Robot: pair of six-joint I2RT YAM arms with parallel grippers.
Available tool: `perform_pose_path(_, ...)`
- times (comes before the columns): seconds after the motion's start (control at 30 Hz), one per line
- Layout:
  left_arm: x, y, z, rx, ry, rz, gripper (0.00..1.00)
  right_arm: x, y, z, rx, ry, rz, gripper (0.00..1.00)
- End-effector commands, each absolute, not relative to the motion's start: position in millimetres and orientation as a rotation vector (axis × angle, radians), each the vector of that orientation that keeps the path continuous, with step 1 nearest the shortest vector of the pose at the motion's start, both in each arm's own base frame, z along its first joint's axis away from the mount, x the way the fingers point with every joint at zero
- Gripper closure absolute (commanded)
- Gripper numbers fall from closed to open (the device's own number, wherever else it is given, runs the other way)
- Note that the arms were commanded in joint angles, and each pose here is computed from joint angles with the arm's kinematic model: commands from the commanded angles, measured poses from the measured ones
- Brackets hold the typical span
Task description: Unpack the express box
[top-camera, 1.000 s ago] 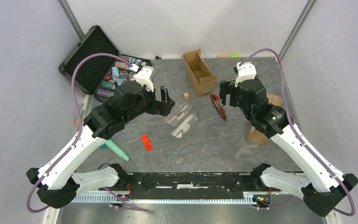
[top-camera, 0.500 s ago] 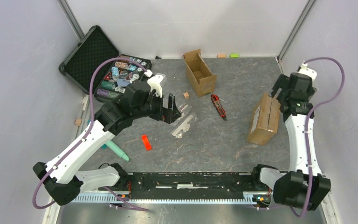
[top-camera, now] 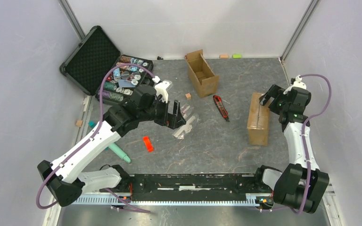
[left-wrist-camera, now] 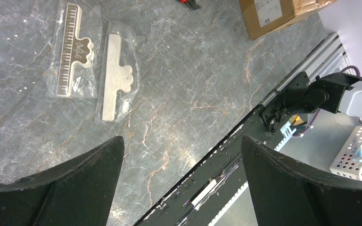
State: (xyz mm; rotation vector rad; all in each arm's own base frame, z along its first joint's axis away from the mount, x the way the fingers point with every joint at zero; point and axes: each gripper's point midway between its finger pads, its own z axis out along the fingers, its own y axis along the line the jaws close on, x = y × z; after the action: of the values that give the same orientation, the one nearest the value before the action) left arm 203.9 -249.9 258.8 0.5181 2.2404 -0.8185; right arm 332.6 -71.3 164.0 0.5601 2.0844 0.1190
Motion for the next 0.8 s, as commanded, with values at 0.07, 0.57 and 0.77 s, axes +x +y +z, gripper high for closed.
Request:
perform_pose_path(0.07, 210.0, -269.0, 250.6, 0.492, 2.23, -0.917, 0.0, 315.4, 0.1, 119.3, 0.441, 2.201, 0.475, 0.02)
perform_pose_path(0.57, 218.0, -274.8, 196.3, 0.398, 2.345, -0.905, 0.0, 310.0, 184.1, 171.2, 0.031, 2.18, 0.705, 0.02)
perform_pose_path(0.77, 203.7, -307.7, 166.0, 0.353, 2.38, -1.163, 0.0, 322.2, 68.0, 172.5, 0.192, 2.203, 0.103, 0.02)
